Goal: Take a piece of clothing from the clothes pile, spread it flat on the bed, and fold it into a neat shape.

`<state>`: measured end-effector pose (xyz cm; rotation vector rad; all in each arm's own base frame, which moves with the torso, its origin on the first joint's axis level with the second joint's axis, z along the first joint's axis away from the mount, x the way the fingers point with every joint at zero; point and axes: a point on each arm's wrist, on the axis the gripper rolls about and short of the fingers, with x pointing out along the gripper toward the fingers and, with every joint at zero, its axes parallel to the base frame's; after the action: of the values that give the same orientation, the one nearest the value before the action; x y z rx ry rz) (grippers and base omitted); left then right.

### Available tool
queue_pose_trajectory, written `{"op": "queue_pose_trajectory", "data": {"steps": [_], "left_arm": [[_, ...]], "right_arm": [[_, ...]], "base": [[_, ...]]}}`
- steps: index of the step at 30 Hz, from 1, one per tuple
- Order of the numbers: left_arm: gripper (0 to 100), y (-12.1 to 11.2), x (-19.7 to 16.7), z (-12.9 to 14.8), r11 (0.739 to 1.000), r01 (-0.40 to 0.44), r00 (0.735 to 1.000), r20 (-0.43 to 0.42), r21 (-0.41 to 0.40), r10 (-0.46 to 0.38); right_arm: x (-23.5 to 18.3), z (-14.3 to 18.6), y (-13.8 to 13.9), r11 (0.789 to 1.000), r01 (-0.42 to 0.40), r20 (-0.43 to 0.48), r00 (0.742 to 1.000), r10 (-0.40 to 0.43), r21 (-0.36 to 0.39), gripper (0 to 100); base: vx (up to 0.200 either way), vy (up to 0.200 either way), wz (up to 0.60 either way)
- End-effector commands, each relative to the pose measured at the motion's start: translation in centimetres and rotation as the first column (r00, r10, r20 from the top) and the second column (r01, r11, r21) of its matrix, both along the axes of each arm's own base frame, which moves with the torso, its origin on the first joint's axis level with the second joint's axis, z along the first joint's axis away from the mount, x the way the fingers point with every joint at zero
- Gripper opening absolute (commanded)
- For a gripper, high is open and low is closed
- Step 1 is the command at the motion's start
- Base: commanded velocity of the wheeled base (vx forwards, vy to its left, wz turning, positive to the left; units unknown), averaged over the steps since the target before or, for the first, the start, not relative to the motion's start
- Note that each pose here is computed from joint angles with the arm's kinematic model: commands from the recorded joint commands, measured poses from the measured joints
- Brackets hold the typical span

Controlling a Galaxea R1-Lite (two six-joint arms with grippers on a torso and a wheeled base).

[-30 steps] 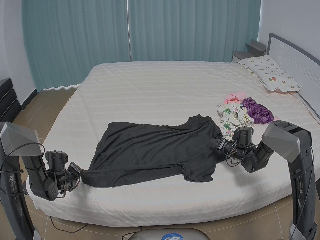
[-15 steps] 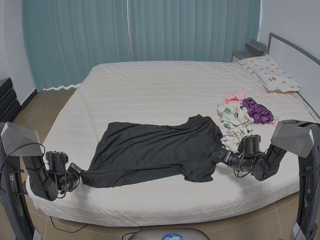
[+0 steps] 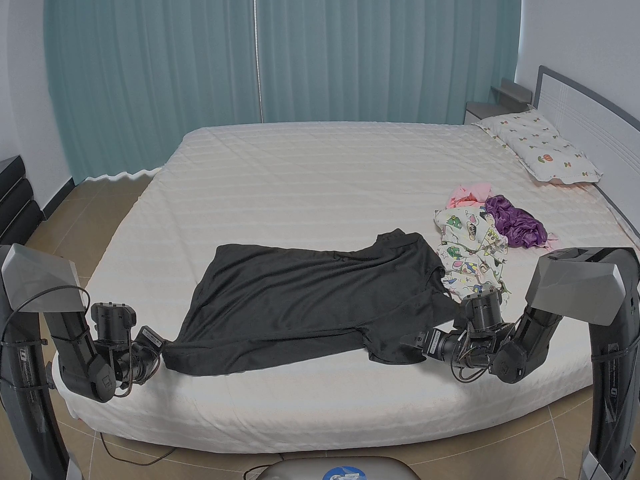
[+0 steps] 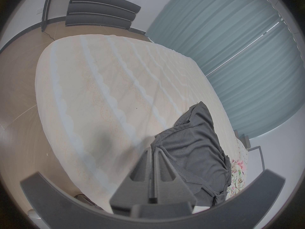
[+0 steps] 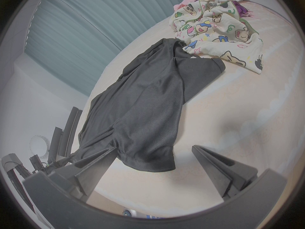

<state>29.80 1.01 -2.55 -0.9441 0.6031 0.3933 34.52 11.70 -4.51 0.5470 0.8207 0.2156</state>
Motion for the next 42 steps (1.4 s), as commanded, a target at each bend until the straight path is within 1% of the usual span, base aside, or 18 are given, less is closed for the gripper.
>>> {"op": "queue_pose_trajectory", "data": {"steps": [1,9,10,13,18,20,23,24,25,29,32,35,37,39,40,41,42], "left_arm": [[0,0.0,0.0,0.0,1.000,0.000,1.000,0.001,0.000,0.000],[0,0.0,0.0,0.0,1.000,0.000,1.000,0.001,0.000,0.000],[0,0.0,0.0,0.0,1.000,0.000,1.000,0.001,0.000,0.000],[0,0.0,0.0,0.0,1.000,0.001,1.000,-0.001,-0.001,-0.001],[0,0.0,-0.1,0.0,1.000,0.001,1.000,-0.001,-0.001,-0.001],[0,0.0,-0.1,0.1,1.000,0.001,1.000,-0.001,-0.002,-0.001],[0,-0.1,-0.3,0.0,1.000,0.011,1.000,-0.009,0.003,-0.011],[0,-0.1,-0.3,0.0,1.000,0.011,1.000,-0.009,0.003,-0.011],[0,-0.1,-0.3,0.0,1.000,0.013,1.000,-0.009,0.005,-0.013],[0,-0.1,-0.7,0.0,1.000,0.023,1.000,-0.017,0.015,-0.023],[0,-0.6,-1.7,0.8,0.997,0.066,0.998,-0.016,0.051,-0.065],[0,-1.5,-2.9,1.5,0.986,0.128,0.992,-0.004,0.103,-0.128],[0,-2.2,-3.7,1.8,0.974,0.175,0.985,-0.010,0.146,-0.175],[0,-2.7,-4.7,1.7,0.956,0.219,0.976,-0.045,0.197,-0.214],[0,-2.8,-4.8,1.6,0.952,0.224,0.975,-0.051,0.210,-0.218],[0,-2.8,-5.1,1.5,0.941,0.225,0.974,-0.068,0.252,-0.215],[0,-2.8,-5.1,1.5,0.938,0.219,0.976,-0.072,0.269,-0.207]], "right_arm": [[-0.1,-0.4,0.3,1.000,-0.012,-0.009,1.000,0.012,-0.004,100],[0.0,-1.1,1.2,0.999,-0.038,-0.013,0.999,0.037,-0.015,100],[0.0,-1.1,1.2,0.999,-0.038,-0.013,0.999,0.037,-0.015,0],[0.2,-1.5,1.3,0.999,-0.033,-0.007,0.999,0.032,-0.033,0],[-0.2,-0.3,0.6,0.999,-0.006,0.005,1.000,0.006,-0.038,0],[-0.7,0.1,0.1,0.999,0.003,-0.003,1.000,-0.003,-0.041,0],[-2.6,1.8,-1.2,0.999,0.013,-0.016,1.000,-0.014,-0.037,0],[-2.6,1.8,-1.2,0.999,0.013,-0.016,1.000,-0.014,-0.037,0],[-3.4,2.5,-2.2,0.999,0.034,-0.025,0.999,-0.035,-0.036,0],[-5.5,3.7,-3.7,0.998,0.063,-0.041,0.997,-0.064,-0.025,0],[-7.3,4.9,-4.8,0.996,0.083,-0.047,0.995,-0.084,-0.026,0],[-9.2,5.5,-5.3,0.996,0.084,-0.065,0.994,-0.086,-0.035,0],[-10.0,5.9,-5.4,0.996,0.084,-0.063,0.994,-0.086,-0.036,0],[-10.7,6.3,-5.6,0.996,0.084,-0.068,0.994,-0.087,-0.040,0],[-10.9,6.4,-5.6,0.996,0.084,-0.067,0.994,-0.087,-0.040,0],[-11.5,6.6,-5.8,0.996,0.085,-0.070,0.994,-0.088,-0.042,0],[-11.8,6.7,-5.8,0.996,0.082,-0.070,0.994,-0.085,-0.043,0]], "base": [[0.000,0.000,0.00],[0.000,0.000,0.00],[0.000,0.000,0.00],[0.000,0.000,0.00],[0.000,0.000,0.00],[0.000,0.000,0.00],[0.000,0.000,0.00],[0.000,0.000,0.00],[0.000,0.000,0.00],[0.000,0.000,0.00],[0.000,0.000,0.00],[0.000,0.000,0.00],[0.000,0.000,0.00],[0.000,0.000,0.00],[0.000,0.000,0.00],[0.000,0.000,0.00],[0.000,0.000,0.00]]}}
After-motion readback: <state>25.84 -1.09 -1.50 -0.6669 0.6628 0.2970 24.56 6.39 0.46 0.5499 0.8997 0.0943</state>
